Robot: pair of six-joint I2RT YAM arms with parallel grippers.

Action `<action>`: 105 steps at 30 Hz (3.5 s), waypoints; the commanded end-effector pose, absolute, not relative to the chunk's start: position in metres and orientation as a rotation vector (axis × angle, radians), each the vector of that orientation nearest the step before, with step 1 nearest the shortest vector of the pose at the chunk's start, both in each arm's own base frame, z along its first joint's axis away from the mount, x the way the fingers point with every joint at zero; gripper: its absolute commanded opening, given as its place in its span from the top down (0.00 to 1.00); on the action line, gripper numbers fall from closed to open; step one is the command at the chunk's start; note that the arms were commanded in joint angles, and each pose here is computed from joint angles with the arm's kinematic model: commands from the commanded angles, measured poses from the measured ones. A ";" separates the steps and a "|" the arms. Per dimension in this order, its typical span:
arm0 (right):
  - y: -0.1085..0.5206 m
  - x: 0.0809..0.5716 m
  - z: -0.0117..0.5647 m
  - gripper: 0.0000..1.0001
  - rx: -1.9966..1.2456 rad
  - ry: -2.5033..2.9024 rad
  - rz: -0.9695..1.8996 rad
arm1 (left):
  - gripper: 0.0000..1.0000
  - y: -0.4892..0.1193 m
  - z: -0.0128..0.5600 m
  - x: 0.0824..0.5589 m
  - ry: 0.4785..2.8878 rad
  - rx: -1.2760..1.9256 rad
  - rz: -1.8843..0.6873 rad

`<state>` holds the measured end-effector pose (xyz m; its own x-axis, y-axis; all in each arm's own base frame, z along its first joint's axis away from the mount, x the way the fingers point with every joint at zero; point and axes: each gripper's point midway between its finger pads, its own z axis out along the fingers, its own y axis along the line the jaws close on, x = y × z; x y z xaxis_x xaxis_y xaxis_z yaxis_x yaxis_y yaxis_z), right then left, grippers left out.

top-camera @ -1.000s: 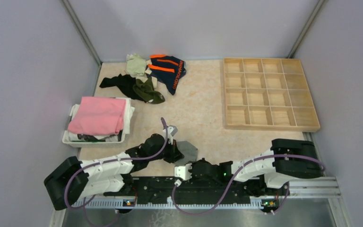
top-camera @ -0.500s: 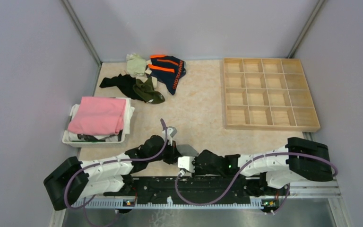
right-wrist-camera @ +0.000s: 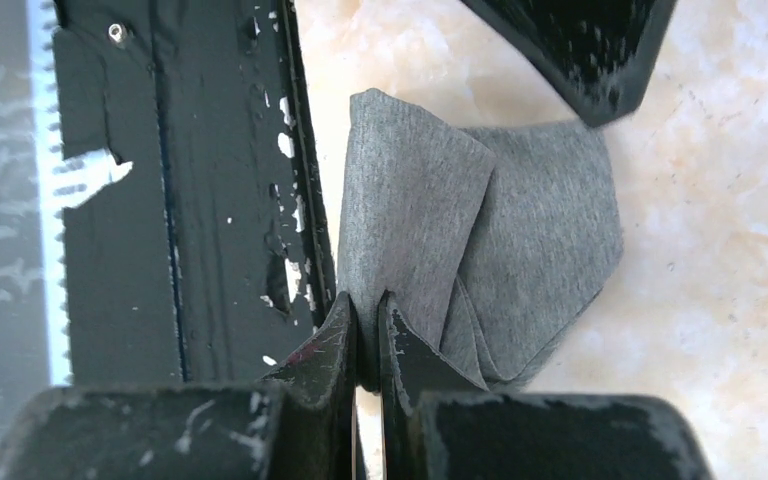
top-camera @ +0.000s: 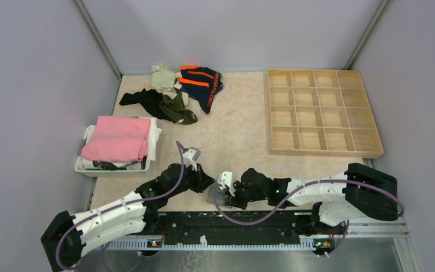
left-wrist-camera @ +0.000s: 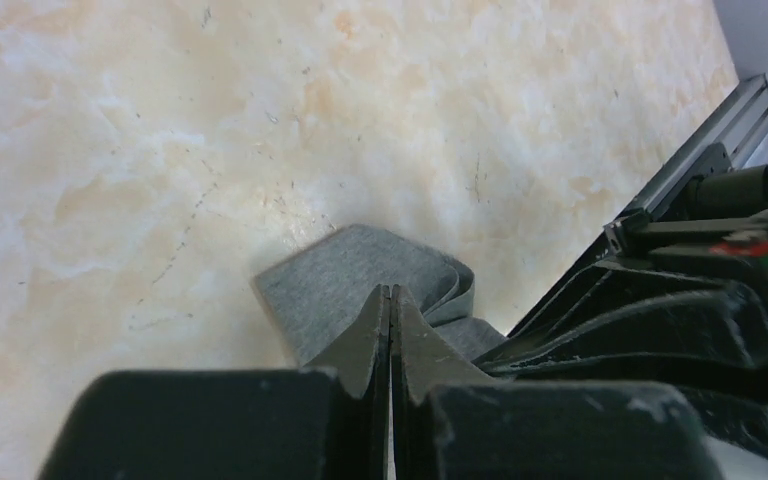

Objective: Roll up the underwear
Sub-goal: Roll the underwear to the center of the board, then pick up the underwear from the center of the board.

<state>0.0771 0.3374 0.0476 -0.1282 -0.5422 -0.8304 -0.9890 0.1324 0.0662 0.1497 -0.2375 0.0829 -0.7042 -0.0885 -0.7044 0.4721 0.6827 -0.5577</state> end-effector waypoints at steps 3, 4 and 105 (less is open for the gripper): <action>0.348 0.079 0.060 1.00 -1.275 1.909 1.126 | 1.00 -0.229 0.105 0.160 2.079 0.252 -0.942; 0.348 0.080 0.058 1.00 -1.259 1.941 1.146 | 1.00 -0.229 0.105 0.160 2.078 0.255 -0.943; 0.295 0.194 0.086 0.17 -0.873 2.225 1.035 | 1.00 -0.291 0.054 0.172 2.186 0.507 -0.994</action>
<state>0.1954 0.2718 0.0709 -0.6921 -0.2718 -0.6687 -0.6528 0.6309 0.4192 0.1657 -0.2840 0.0454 -0.7205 0.0749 -0.6894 0.5612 0.6469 -0.5163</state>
